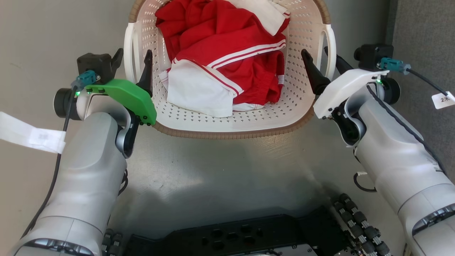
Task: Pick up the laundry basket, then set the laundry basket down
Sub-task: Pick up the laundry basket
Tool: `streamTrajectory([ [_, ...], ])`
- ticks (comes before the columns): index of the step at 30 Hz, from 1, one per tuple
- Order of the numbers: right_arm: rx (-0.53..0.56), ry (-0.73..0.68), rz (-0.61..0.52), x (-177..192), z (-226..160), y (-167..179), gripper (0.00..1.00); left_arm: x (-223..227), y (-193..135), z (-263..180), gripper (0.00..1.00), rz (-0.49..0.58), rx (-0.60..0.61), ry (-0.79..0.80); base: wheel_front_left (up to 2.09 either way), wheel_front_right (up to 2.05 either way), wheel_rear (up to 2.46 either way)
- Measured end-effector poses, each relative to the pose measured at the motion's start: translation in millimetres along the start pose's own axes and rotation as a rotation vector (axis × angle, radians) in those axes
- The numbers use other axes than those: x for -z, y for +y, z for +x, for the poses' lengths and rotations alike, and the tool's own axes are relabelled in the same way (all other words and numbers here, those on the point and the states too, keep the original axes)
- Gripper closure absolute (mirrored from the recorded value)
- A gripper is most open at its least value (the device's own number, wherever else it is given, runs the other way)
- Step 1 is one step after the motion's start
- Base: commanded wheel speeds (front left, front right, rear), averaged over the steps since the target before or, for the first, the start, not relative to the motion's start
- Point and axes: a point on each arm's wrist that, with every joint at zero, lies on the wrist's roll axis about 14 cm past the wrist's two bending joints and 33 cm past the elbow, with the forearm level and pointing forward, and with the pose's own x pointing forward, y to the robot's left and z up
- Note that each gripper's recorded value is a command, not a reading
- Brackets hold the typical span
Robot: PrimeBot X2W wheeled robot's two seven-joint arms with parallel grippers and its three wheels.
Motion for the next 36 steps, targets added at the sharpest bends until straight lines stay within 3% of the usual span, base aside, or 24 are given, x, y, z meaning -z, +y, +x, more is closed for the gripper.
streamTrajectory([
  [3,0.001,0.0,0.0,-1.6,1.6,-0.2,0.0,0.6,-0.7,1.2,0.02,0.005,0.003,0.006,0.0,0.0,0.0],
  [4,0.001,0.002,0.0,-1.5,1.7,-0.5,0.01,1.5,-0.3,1.2,0.29,0.003,0.002,0.01,0.0,0.0,0.0],
  [6,0.005,0.005,0.007,-0.8,1.8,-1.4,0.71,3.2,-0.5,1.2,1.0,0.002,0.004,0.017,0.0,0.0,0.0],
  [7,0.007,0.006,0.008,-1.0,1.9,-1.8,1.0,3.4,-1.2,1.4,1.0,0.002,0.009,0.019,0.0,0.0,0.0],
  [22,-0.016,-0.015,0.007,-14.4,-4.9,12.9,1.0,-13.9,-17.7,-3.9,1.0,-0.012,0.038,-0.005,0.0,0.0,0.0],
  [36,-0.035,-0.068,0.017,-40.3,-43.1,34.4,1.0,-24.5,-32.7,-42.9,1.0,0.003,0.034,0.018,0.0,0.0,0.0],
])
